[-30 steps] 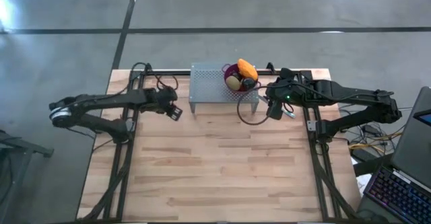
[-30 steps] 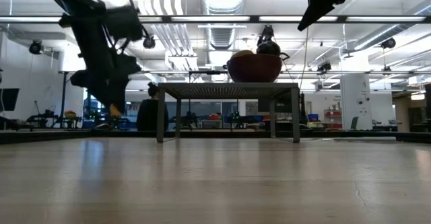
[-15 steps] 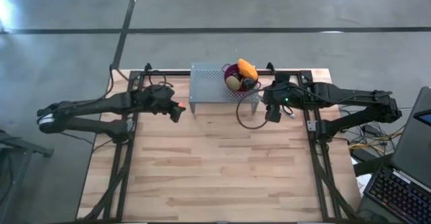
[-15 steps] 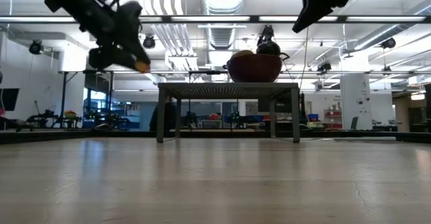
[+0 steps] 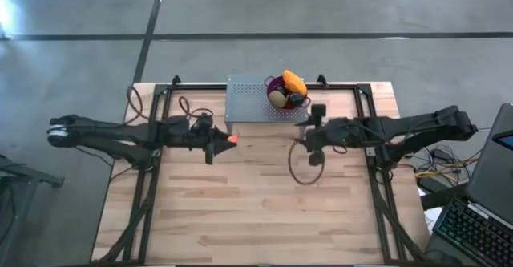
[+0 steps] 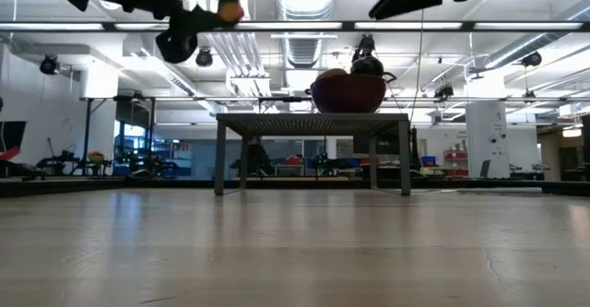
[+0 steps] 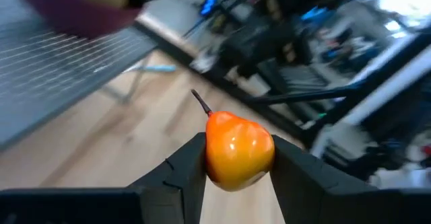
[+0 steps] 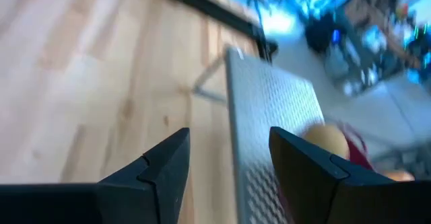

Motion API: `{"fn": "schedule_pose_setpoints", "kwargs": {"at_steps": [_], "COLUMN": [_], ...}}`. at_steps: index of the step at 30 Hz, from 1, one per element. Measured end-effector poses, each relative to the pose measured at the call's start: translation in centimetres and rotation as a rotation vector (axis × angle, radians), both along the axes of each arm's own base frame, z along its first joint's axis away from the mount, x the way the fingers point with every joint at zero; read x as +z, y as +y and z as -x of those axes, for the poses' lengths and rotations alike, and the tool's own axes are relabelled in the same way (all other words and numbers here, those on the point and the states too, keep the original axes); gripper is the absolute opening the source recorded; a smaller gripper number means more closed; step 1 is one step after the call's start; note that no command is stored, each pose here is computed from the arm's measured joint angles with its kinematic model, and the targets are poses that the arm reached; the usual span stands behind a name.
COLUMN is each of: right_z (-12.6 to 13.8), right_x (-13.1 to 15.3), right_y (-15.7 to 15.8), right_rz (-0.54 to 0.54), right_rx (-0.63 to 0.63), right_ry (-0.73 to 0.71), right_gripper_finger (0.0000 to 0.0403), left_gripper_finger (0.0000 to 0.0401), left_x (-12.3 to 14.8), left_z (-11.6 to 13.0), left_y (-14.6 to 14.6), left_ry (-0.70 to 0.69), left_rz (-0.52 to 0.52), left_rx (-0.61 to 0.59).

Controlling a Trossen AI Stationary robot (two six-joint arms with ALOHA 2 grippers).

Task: Pick & Place Fruit
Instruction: Put the pear into the purple strainer bowl on the shelf

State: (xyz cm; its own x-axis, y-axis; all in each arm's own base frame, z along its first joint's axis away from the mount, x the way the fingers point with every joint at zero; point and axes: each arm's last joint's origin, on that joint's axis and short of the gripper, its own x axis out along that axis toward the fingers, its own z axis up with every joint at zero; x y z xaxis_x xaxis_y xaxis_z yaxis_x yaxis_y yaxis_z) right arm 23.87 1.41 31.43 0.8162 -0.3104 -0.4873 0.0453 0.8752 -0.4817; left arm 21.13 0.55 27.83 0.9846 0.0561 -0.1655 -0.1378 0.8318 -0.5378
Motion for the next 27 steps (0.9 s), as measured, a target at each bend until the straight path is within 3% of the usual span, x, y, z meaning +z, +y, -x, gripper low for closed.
{"fn": "schedule_pose_setpoints", "kwargs": {"at_steps": [8, 12, 17, 27], "right_z": [-0.6, -0.6, -0.5, -1.9], "right_x": [-1.0, -1.1, -1.3, -1.8], "right_y": [3.4, 4.4, 5.0, 5.8], "right_rz": [0.058, 0.119, 0.153, 0.202], "right_rx": [0.173, 0.19, 0.196, 0.228], "right_ry": [-0.218, -0.305, -0.315, -0.279], "right_gripper_finger": [0.0201, 0.0218, 0.0255, 0.0306], "left_gripper_finger": [0.0149, 0.0149, 0.0149, 0.0149], "left_x": [-2.0, -2.9, -3.2, -1.7], "left_z": [-1.8, -3.1, -4.6, -9.3], "left_y": [-1.7, -2.0, -2.2, -2.5], "left_ry": [-0.207, -0.253, -0.328, -0.346], "left_rz": [0.003, 0.011, 0.019, -0.032], "left_rx": [-0.12, -0.152, -0.19, -0.228]}}
